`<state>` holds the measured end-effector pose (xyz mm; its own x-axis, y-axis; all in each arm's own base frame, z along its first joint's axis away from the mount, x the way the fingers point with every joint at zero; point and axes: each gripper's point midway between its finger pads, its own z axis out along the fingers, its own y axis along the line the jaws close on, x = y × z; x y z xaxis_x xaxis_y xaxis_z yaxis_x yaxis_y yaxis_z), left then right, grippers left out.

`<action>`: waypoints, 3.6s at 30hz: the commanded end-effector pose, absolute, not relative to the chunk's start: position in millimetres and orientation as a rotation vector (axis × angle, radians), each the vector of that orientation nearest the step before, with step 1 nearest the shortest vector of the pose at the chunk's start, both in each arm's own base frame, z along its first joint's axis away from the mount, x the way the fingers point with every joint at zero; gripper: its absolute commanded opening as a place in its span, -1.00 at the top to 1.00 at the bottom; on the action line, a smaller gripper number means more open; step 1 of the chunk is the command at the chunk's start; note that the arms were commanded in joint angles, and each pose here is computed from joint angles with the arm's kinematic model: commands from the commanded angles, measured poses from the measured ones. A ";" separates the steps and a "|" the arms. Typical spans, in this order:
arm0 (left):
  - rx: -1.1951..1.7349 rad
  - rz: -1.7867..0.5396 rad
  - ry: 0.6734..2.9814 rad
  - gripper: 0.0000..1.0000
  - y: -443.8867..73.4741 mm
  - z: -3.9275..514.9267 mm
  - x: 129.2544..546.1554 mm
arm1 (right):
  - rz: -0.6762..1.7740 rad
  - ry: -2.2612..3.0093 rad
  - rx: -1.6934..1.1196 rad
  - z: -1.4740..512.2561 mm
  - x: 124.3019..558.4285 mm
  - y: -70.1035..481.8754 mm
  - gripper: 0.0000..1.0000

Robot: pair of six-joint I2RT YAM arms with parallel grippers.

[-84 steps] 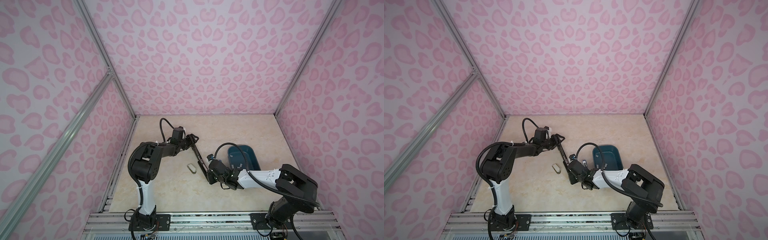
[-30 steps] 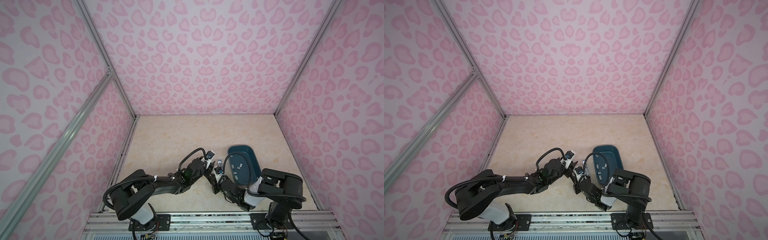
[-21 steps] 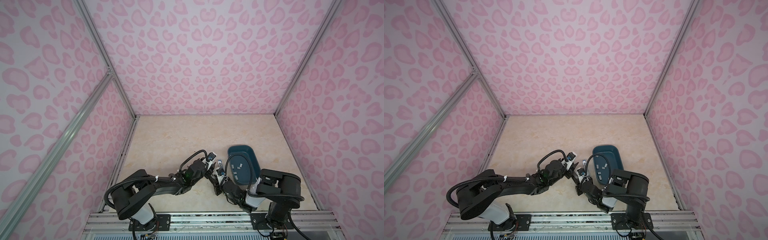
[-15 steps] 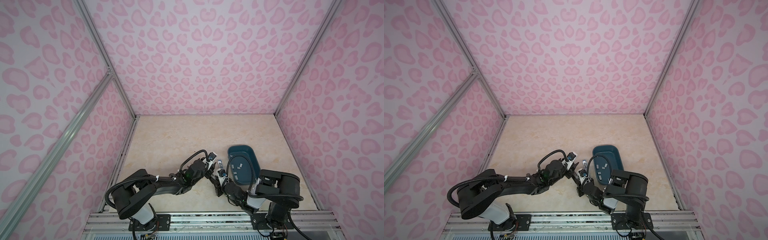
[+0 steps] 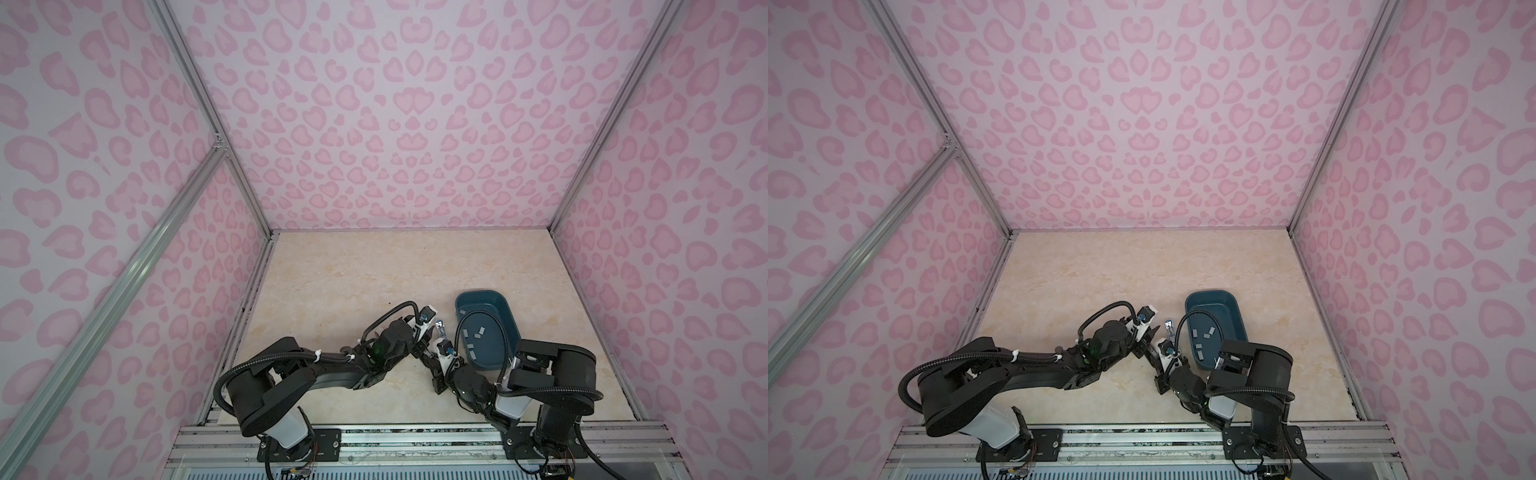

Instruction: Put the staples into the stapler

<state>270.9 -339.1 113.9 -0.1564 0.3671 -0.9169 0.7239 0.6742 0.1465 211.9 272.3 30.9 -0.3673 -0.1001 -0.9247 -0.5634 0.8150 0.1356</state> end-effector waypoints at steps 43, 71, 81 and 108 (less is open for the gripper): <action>1.217 -0.660 1.924 -0.93 -366.2 48.5 207.9 | 0.594 1.864 -0.434 37.5 211.9 271.4 0.38; 0.997 -0.595 1.894 -0.97 -354.4 96.0 231.7 | 0.461 1.834 -0.450 94.4 193.9 229.6 0.00; 0.617 -0.469 1.937 -0.72 -291.2 123.1 266.7 | 0.485 1.860 -0.465 134.1 221.3 245.2 0.13; 0.513 -0.517 1.998 -0.69 -278.3 112.5 281.5 | 0.427 2.046 -0.456 73.7 229.7 270.9 0.24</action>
